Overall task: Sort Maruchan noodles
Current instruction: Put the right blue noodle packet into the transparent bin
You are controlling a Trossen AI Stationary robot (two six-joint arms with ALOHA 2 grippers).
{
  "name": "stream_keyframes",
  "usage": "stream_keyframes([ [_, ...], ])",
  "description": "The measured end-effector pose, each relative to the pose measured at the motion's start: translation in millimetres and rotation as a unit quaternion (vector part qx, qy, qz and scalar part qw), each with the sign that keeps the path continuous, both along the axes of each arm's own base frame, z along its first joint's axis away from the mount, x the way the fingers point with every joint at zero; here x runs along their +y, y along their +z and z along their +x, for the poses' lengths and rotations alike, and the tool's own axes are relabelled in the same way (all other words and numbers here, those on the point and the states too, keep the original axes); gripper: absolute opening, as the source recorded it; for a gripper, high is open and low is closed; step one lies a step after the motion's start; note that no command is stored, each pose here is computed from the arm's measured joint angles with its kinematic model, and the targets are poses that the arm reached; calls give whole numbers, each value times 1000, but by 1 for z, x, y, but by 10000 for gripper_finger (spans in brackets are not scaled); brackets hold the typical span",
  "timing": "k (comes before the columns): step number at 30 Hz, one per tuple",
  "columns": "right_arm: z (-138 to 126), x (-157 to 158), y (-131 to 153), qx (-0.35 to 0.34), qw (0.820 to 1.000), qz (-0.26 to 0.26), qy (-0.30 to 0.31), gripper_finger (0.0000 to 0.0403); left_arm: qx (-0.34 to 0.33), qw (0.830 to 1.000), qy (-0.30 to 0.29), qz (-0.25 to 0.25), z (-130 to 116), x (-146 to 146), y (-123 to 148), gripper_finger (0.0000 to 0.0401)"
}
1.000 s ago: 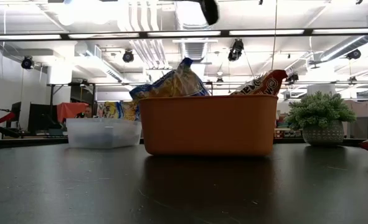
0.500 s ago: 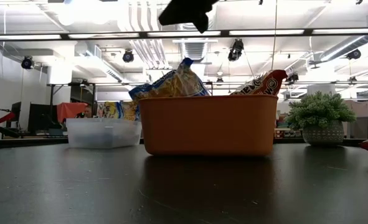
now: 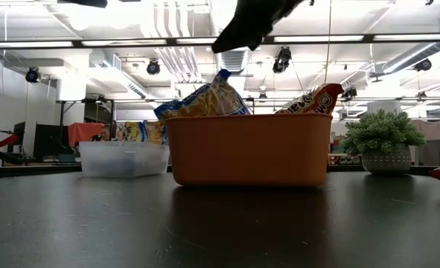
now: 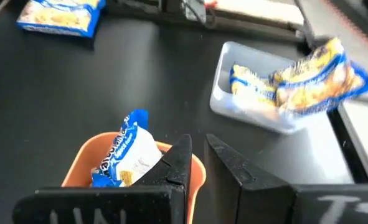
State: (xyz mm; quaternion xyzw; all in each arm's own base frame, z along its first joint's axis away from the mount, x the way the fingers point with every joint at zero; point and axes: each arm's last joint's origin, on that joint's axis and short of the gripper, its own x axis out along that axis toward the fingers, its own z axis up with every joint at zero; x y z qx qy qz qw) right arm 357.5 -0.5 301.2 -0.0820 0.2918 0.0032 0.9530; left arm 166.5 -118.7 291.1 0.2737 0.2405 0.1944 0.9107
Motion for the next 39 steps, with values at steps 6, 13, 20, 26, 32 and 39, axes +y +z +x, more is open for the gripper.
stream_keyframes([
  [6,-33,1,-3,-74,996,-24,43,34,11,994,-92,-63,26,-7,4,0],
  [13,-80,1,11,-167,982,-70,59,34,-31,995,-37,-85,67,1,-6,0],
  [20,-121,1,23,-210,971,-91,64,34,-28,987,-8,-159,95,17,-20,51],
  [26,-144,1,10,-214,971,-91,63,34,-32,984,23,-172,112,22,-34,140],
  [32,-154,1,10,-243,961,-117,68,34,-38,986,6,-161,134,14,-54,204],
  [39,-156,1,11,-245,961,-108,66,34,-6,986,27,-165,148,15,-86,221],
])
